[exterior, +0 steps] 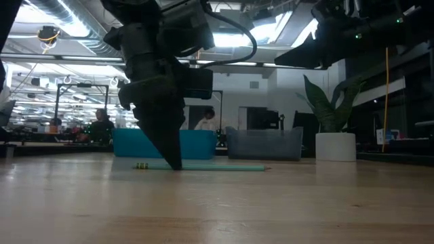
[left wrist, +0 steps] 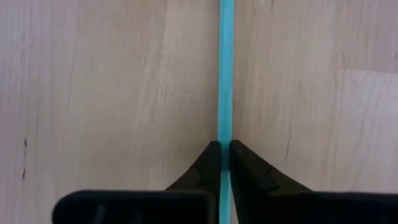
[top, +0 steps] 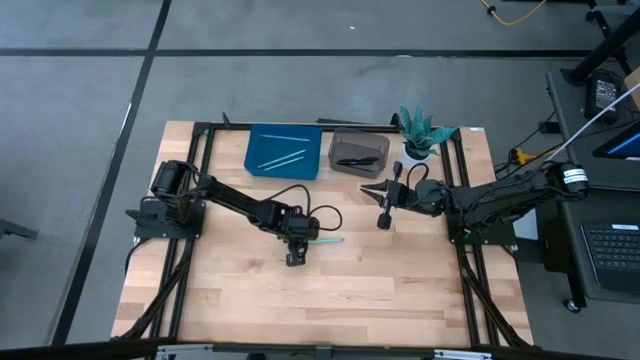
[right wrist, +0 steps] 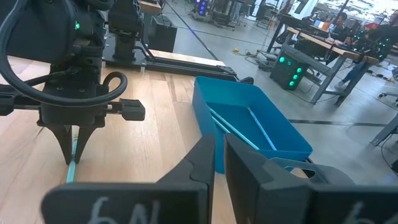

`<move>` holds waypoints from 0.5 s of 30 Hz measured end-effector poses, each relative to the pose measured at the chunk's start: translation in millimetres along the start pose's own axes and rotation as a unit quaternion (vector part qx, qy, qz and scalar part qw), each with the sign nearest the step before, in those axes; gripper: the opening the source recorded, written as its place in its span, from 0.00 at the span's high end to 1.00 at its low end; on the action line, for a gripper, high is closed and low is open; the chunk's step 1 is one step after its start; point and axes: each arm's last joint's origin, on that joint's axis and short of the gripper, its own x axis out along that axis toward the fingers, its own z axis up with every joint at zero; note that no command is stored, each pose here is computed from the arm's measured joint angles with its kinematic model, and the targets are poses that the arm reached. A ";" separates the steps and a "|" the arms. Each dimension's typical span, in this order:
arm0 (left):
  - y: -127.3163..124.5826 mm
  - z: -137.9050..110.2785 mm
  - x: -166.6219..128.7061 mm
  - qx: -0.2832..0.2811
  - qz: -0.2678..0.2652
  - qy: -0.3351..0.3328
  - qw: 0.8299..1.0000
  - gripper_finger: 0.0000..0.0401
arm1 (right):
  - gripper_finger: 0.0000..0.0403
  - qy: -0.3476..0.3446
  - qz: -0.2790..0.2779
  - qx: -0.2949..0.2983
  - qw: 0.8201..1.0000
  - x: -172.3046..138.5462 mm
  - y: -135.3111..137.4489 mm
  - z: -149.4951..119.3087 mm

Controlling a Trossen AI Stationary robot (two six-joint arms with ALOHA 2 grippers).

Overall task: Sort pens & pencils
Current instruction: Put the light green pencil into the blue bin

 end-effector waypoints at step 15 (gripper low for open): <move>-0.7 -0.2 -0.8 0.025 -0.002 -0.001 1.000 0.96 | 0.91 0.000 0.000 0.000 1.000 0.0 0.0 0.0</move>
